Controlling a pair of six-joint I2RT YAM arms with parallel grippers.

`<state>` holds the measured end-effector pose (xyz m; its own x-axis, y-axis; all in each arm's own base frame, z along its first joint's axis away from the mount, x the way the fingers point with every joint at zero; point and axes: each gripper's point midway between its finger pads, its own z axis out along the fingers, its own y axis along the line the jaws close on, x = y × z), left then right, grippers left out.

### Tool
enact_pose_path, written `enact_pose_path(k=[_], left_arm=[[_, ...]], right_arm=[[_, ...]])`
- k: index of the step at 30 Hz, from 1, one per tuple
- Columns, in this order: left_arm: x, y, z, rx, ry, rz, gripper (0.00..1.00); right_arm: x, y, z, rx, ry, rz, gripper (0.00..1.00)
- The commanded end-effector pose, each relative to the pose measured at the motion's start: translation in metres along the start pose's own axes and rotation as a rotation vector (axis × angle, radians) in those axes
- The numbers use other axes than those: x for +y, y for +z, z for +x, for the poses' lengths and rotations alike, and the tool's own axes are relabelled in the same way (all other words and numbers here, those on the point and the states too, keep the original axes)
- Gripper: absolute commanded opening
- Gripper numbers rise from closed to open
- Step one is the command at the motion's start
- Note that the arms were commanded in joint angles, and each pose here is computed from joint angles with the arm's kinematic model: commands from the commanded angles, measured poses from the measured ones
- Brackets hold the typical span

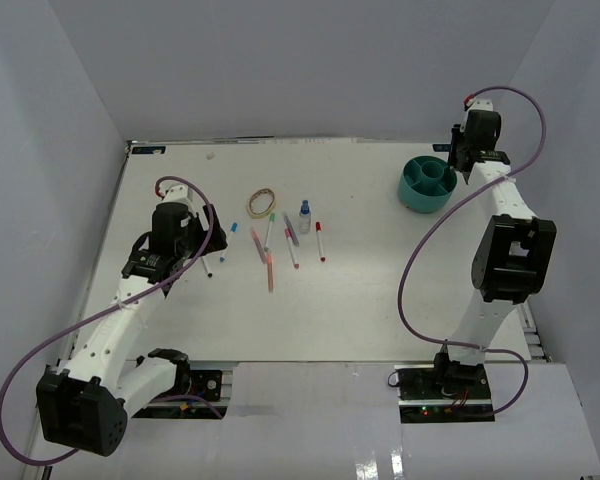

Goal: Sort the stationery into containers
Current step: Place the stapler in the storage box.

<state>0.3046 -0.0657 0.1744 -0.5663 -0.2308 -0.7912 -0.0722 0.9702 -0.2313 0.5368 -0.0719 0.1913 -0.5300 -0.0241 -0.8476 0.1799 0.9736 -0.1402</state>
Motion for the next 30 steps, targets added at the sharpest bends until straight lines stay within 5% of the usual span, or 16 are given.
enact_pose_path(k=[1, 17, 28, 30], left_arm=[[0.002, -0.001, -0.002, -0.010, -0.009, -0.004, 0.98], [0.004, 0.003, 0.001, 0.002, -0.010, -0.012, 0.98], [0.004, 0.003, 0.002, 0.008, -0.009, -0.006, 0.98], [0.004, 0.003, 0.003, 0.009, -0.008, -0.007, 0.98]], right_arm=[[-0.003, 0.008, -0.017, -0.056, -0.017, -0.015, 0.08], [0.010, 0.030, 0.029, 0.041, -0.023, -0.065, 0.08], [0.010, 0.018, 0.032, 0.044, -0.011, -0.067, 0.45], [0.009, 0.015, 0.028, 0.032, -0.008, -0.066, 0.60]])
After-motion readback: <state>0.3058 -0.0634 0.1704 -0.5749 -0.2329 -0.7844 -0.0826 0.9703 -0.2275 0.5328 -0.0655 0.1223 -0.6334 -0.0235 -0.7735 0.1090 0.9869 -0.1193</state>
